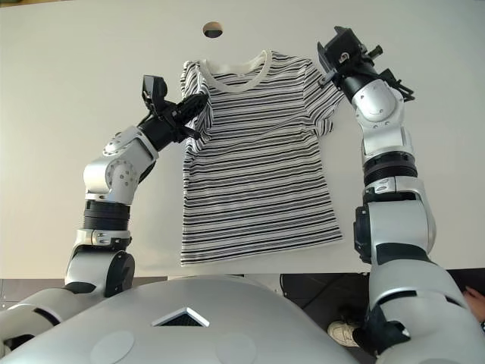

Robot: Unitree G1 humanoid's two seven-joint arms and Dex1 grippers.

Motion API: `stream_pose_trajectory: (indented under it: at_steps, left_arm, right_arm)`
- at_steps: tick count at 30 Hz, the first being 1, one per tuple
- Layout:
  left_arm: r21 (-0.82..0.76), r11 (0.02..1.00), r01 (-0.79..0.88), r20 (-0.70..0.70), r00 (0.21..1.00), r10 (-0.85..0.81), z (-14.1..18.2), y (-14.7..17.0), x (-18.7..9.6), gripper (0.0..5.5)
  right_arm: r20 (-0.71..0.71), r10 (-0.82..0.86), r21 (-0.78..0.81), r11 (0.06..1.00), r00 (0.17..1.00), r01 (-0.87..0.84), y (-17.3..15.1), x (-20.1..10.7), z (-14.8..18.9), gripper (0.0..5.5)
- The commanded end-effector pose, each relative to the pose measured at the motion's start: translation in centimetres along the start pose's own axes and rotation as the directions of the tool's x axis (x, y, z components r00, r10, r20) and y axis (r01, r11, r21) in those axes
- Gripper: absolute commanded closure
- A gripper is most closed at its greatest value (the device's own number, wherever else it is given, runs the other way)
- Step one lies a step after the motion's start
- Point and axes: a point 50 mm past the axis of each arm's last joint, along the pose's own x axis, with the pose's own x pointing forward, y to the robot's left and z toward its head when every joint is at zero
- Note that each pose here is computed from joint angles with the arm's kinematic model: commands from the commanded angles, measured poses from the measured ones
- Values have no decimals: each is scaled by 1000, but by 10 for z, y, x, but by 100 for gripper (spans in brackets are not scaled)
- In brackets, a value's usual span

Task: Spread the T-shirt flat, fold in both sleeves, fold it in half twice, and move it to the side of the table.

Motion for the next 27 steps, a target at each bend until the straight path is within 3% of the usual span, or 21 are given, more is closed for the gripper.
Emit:
stream_pose_trajectory:
  at_steps: [1, 4, 6, 16, 27]
  left_arm:
    - [32, 999, -16, -14, 1000, 17, -1, 3, 2, 478]
    - [33, 999, -20, -15, 1000, 20, -1, 4, 1, 431]
    - [25, 999, -21, -15, 1000, 21, -1, 3, 1, 400]
    - [-17, 1000, 13, 39, 999, -12, 7, -1, -6, 395]
    - [50, 996, 81, 164, 983, -88, 37, -12, -25, 391]
  right_arm:
    - [-61, 37, 135, 990, 997, -29, -10, -4, -10, 356]
    - [-146, 48, 217, 976, 988, -15, -12, -10, -26, 305]
    - [-202, 48, 232, 973, 978, 0, -12, -14, -34, 301]
    - [-334, 116, 273, 962, 936, -21, 11, -17, -56, 301]
    - [-333, 150, 308, 950, 931, -43, 17, -18, -59, 490]
